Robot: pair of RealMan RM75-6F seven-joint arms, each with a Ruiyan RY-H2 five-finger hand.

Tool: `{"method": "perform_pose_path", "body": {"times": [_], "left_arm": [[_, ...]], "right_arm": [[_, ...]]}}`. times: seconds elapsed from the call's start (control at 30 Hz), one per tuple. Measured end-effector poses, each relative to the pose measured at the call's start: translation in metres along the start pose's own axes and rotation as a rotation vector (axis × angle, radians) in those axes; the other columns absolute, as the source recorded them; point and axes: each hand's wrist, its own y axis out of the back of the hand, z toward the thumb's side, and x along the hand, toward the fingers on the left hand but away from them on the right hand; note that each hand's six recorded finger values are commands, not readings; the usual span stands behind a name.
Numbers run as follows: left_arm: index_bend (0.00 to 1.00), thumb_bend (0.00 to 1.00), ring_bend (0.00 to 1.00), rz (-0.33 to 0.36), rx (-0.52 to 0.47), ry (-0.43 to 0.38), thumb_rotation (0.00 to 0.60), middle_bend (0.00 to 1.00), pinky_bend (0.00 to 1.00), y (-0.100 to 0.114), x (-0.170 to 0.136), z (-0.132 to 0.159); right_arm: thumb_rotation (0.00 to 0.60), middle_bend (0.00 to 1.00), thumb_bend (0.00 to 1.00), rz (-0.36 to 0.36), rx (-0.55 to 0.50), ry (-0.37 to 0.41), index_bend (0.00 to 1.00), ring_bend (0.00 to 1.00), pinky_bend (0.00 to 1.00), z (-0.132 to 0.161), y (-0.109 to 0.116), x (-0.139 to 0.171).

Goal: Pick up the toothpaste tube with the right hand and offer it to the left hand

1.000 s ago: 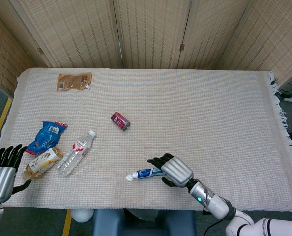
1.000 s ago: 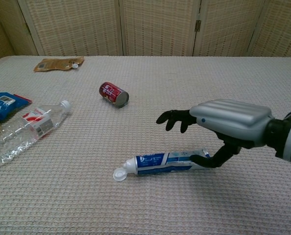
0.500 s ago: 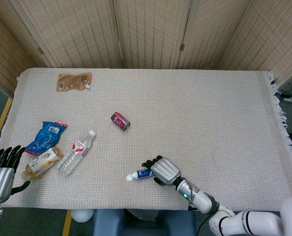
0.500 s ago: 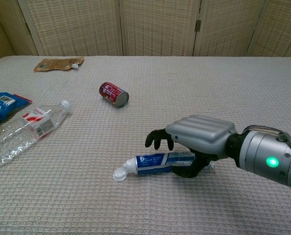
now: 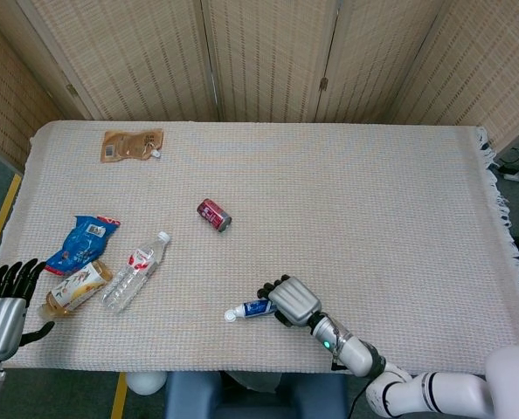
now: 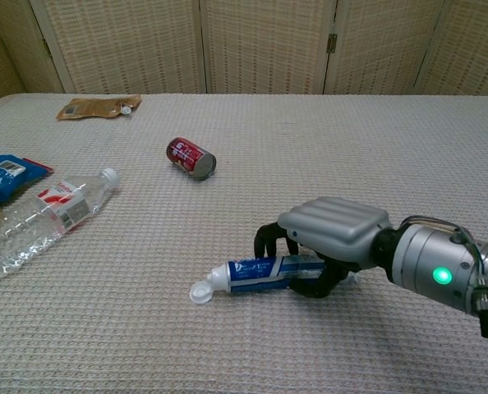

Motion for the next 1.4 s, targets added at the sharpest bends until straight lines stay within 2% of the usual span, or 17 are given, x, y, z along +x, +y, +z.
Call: {"method": "perform_pose_path", "body": {"times": [0.23, 0.5, 0.67, 0.8, 1.0, 1.4], "left_arm": [[0.04, 0.18, 0.05, -0.002, -0.002, 0.003, 0.6, 0.09, 0.0, 0.0, 0.0, -0.001], [0.05, 0.18, 0.06, -0.001, -0.008, -0.002, 0.6, 0.09, 0.0, -0.001, 0.001, -0.001], [0.06, 0.18, 0.08, 0.014, -0.032, -0.039, 0.6, 0.09, 0.0, 0.003, 0.009, 0.009], [0.07, 0.21, 0.1, 0.039, -0.057, -0.102, 0.6, 0.1, 0.0, 0.01, 0.022, 0.025], [0.07, 0.23, 0.12, 0.082, -0.103, -0.205, 0.6, 0.12, 0.03, 0.02, 0.045, 0.057], [0.03, 0.22, 0.11, 0.104, -0.169, -0.444, 0.6, 0.12, 0.03, 0.028, 0.078, 0.143]], "right_arm": [[0.6, 0.38, 0.46, 0.006, 0.0, 0.0, 0.38, 0.43, 0.36, 0.003, -0.004, -0.004], [0.6, 0.5, 0.46, -0.009, -0.016, -0.007, 0.55, 0.55, 0.49, 0.004, -0.002, -0.011], [0.6, 0.57, 0.59, -0.018, -0.04, 0.005, 0.63, 0.63, 0.57, 0.006, 0.001, -0.013], [0.6, 0.58, 0.63, -0.046, -0.087, 0.021, 0.65, 0.65, 0.59, 0.005, 0.01, -0.012], [0.6, 0.59, 0.63, -0.104, -0.224, 0.047, 0.66, 0.66, 0.59, -0.001, 0.029, -0.007], [0.6, 0.59, 0.64, -0.253, -0.623, 0.14, 0.67, 0.67, 0.6, -0.021, 0.068, 0.002]]}}
